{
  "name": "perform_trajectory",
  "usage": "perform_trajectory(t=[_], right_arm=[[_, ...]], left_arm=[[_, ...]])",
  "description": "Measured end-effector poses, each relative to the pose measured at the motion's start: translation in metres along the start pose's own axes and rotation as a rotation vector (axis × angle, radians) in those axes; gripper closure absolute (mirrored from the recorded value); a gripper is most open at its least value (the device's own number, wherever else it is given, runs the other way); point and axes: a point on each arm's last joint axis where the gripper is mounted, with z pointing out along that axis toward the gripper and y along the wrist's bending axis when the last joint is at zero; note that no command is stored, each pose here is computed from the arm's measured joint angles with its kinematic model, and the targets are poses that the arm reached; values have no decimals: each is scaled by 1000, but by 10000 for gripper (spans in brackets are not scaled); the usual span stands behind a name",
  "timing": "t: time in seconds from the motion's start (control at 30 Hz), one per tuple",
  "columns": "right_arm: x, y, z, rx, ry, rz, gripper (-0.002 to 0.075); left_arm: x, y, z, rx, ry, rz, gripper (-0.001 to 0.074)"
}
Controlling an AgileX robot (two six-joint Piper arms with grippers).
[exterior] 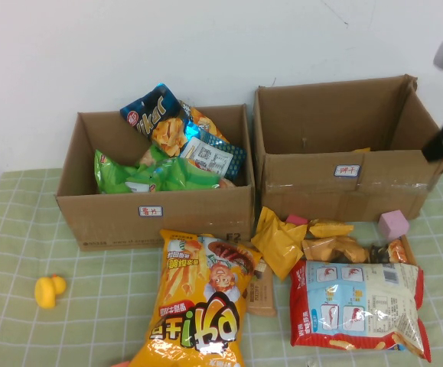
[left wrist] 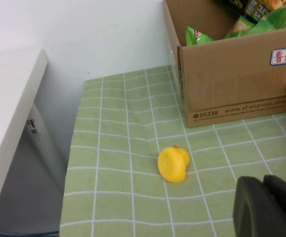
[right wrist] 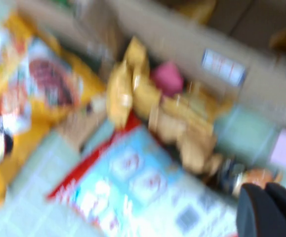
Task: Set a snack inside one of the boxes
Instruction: Pick up the biscuit
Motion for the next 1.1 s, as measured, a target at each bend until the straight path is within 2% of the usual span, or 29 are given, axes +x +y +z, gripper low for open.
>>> perform_trajectory(t=[0.23, 0.47, 0.73, 0.87, 1.0, 1.1], right_arm=[[20, -17, 32, 17, 199, 57, 726], [48, -39, 95, -55, 357, 172, 727], [74, -56, 147, -71, 423, 225, 713], [77, -62, 158, -40, 401, 228, 603], [72, -68, 161, 13, 331, 229, 392], [70, -72, 164, 44, 289, 235, 270]], left_arm=[[0, 0, 0, 0, 0, 0, 738], [0, 0, 0, 0, 0, 0, 738], [0, 0, 0, 0, 0, 0, 738], [0, 0, 0, 0, 0, 0, 738], [0, 0, 0, 0, 0, 0, 738], [0, 0, 0, 0, 0, 0, 738]])
